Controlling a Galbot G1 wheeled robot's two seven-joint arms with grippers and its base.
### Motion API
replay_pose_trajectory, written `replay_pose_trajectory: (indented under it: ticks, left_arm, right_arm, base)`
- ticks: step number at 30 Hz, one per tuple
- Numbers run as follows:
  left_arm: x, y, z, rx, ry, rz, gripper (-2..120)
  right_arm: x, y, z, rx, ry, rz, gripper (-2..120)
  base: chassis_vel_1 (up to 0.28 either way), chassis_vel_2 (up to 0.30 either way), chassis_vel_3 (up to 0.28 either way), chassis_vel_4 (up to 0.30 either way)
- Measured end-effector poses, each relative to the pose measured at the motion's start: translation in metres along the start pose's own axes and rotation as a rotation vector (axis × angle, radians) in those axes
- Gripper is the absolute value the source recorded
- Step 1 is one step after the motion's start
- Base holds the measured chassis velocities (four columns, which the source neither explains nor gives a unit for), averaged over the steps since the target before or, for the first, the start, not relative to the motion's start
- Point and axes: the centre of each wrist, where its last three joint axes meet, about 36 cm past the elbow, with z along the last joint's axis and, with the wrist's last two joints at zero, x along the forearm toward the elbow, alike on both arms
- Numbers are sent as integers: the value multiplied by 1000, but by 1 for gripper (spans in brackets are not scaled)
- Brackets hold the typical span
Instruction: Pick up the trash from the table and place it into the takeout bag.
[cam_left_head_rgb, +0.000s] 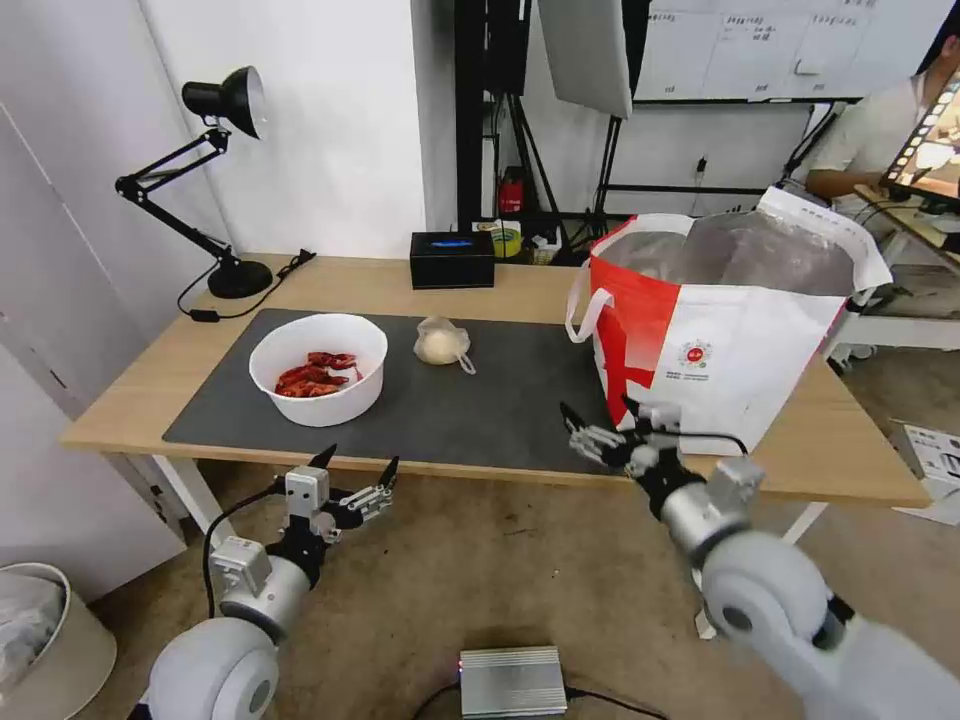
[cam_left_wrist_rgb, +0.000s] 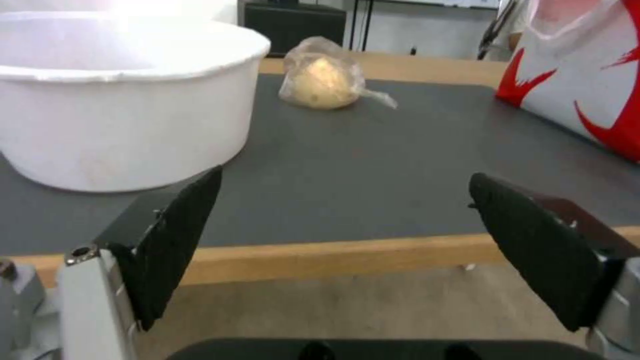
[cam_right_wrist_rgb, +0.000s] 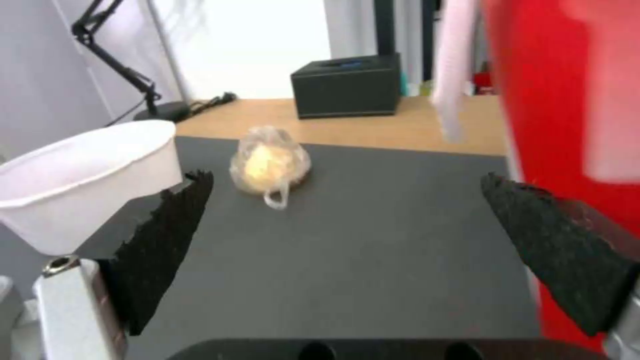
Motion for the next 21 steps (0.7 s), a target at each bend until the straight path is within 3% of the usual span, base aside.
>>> replay_pose_trajectory:
  ticks: [10, 16, 21]
  left_arm:
    - [0, 5, -3, -7, -6, -20, 100]
    - [0, 6, -1, -3, -3, -34, 100]
    - [0, 6, -1, 6, -4, -33, 100]
  right_arm:
    - [-86, 3, -11, -42, 8, -136, 100]
    - [-152, 8, -30, -27, 30, -138, 100]
    - [-183, 14, -37, -6, 72, -123, 100]
  base:
    - [0, 0, 0, 0]
    - [0, 0, 0, 0]
    - [0, 0, 0, 0]
